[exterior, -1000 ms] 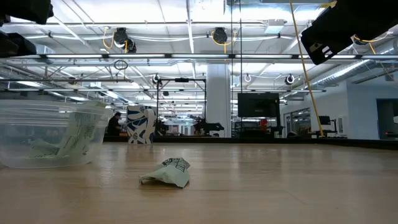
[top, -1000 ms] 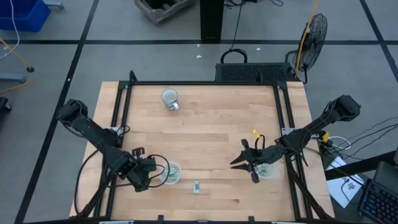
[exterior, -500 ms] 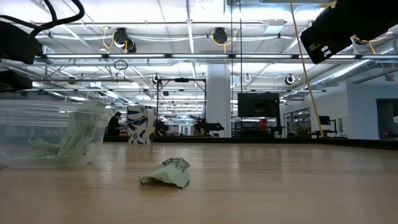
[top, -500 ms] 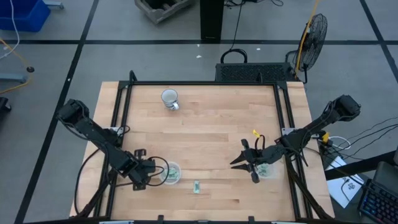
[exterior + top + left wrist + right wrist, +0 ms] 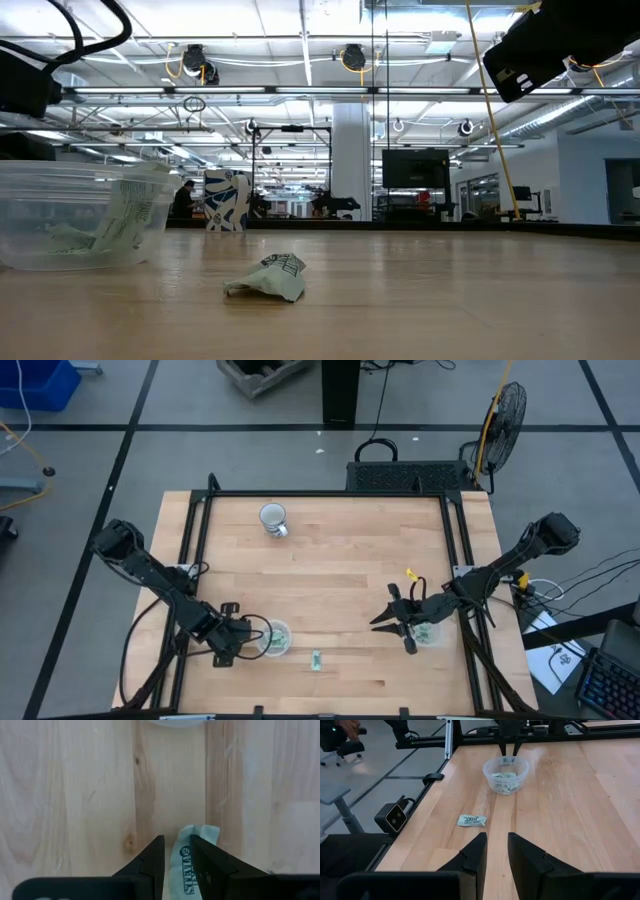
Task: Pick and place items into bin
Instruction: Put the stevia packet into the left transparent bin, then put the stevia packet into the right transparent bin, then return to Home Position
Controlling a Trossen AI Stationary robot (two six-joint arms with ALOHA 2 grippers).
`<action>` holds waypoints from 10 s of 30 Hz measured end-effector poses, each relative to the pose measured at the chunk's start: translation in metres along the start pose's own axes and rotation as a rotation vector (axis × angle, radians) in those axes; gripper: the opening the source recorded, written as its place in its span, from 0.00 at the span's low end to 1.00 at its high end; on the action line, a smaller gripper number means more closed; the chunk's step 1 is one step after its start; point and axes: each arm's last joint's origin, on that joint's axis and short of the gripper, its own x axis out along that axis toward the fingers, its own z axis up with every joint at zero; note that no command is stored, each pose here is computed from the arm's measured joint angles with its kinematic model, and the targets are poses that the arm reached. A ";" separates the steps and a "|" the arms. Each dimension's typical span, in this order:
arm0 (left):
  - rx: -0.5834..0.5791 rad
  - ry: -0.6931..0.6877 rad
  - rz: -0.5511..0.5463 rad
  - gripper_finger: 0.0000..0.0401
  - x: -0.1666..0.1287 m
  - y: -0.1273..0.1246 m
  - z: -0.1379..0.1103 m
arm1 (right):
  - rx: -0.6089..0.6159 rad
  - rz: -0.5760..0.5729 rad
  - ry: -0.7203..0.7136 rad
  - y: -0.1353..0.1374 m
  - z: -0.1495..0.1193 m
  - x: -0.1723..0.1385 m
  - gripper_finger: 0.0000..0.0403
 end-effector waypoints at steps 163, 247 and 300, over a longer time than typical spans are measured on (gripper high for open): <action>-0.195 -0.459 0.093 0.16 -0.041 0.004 0.079 | -0.315 0.258 -0.018 -0.008 -0.019 0.158 0.50; -0.220 -0.449 0.071 0.16 -0.040 0.003 0.078 | -0.018 -0.029 0.776 0.015 0.057 -0.006 0.00; -0.264 -0.515 0.157 0.16 -0.046 0.014 0.086 | 0.314 -0.108 1.127 -0.005 -0.006 -0.058 0.18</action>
